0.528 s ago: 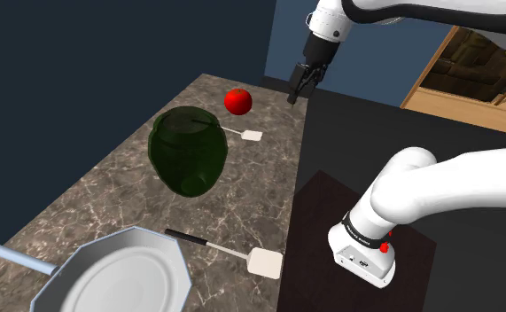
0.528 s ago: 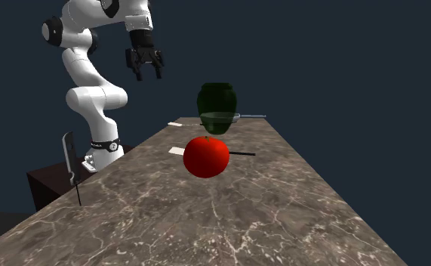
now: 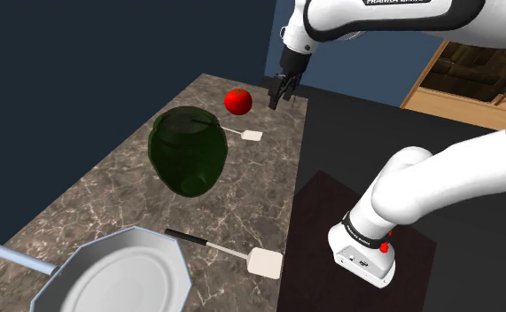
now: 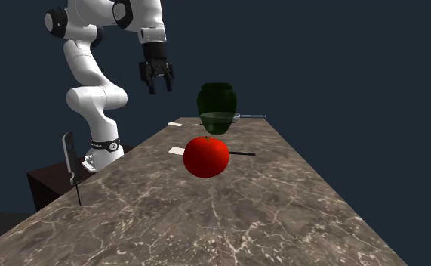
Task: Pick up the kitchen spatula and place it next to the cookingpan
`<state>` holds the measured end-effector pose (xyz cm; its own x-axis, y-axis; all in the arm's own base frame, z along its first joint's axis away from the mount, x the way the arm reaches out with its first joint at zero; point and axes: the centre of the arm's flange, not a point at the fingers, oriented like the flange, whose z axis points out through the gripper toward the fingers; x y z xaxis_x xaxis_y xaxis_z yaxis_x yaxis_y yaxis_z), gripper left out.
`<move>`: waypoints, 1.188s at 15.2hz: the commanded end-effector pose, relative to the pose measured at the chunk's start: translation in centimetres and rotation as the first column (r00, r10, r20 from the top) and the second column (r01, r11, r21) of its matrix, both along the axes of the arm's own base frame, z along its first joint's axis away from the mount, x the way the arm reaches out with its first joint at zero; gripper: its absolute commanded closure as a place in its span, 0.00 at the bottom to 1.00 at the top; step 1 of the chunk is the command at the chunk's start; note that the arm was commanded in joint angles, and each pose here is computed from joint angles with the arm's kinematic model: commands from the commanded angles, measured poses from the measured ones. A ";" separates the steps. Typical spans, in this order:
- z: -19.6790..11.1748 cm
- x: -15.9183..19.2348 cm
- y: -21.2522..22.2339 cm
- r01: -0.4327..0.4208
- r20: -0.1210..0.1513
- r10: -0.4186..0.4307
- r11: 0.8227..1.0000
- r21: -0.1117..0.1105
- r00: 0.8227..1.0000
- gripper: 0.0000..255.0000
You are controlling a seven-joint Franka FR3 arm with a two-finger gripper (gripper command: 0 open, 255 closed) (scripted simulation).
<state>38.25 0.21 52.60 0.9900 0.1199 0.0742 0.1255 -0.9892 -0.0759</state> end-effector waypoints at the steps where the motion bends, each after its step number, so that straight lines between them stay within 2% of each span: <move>1: -1.7 2.3 0.1 -0.037 0.003 0.037 0.999 -0.008 0.999 0.00; 9: -7.9 10.8 1.0 -0.177 0.005 0.177 0.983 -0.041 0.984 0.00; 18: -14.8 19.9 3.2 -0.326 0.001 0.327 0.942 -0.076 0.945 0.00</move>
